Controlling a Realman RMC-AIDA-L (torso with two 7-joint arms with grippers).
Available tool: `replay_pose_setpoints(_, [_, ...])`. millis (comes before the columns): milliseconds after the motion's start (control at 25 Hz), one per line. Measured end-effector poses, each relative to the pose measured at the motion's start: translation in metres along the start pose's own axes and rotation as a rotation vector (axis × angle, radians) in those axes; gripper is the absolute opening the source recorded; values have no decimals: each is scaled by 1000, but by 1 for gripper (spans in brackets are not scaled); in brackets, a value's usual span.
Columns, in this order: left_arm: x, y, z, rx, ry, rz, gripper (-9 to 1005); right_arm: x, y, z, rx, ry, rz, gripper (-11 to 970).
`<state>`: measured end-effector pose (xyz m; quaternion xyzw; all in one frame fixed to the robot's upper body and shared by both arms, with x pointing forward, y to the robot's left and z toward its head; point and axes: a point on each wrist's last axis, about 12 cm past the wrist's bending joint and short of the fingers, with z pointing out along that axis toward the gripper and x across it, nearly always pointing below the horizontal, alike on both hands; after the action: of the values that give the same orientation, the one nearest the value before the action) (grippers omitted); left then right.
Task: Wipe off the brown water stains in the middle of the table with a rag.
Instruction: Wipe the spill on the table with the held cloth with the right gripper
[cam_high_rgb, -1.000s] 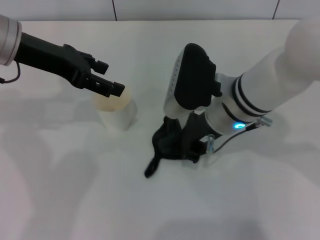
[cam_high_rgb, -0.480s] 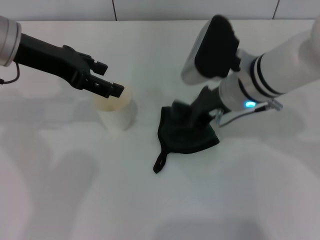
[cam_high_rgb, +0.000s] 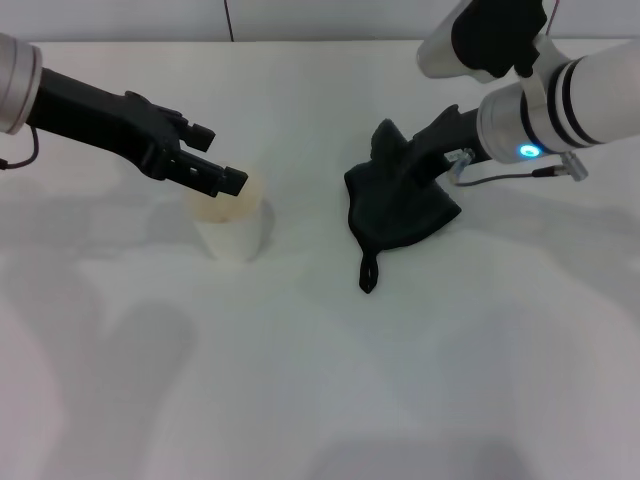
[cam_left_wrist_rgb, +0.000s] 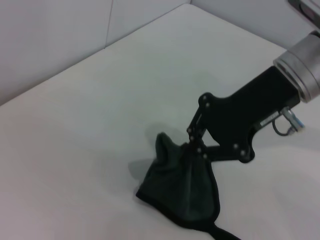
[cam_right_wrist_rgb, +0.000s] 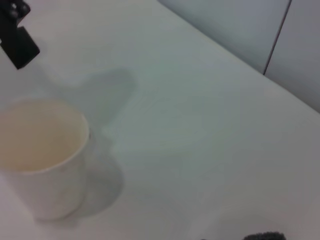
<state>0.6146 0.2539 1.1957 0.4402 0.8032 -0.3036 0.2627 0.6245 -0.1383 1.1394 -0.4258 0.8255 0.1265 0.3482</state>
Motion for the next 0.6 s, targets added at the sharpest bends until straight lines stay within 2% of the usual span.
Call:
replay_pose_setpoints(160, [-1,0,0,1,-3,5,893,1,14,5,-49,35,-40,24])
replay_pose_setpoints(280, [-2,0,1,-3,-3,7,893,-2,37,9,-125,97,-135,25])
replay_pose_setpoints(400, [-2,1,1,-7,-2,8,893,-5,51,7,-184,147,-191,26])
replay_pose_setpoints(600, [-2,1,1,-7,-1,7,893,-3,62,-1,-262,227,-234,27])
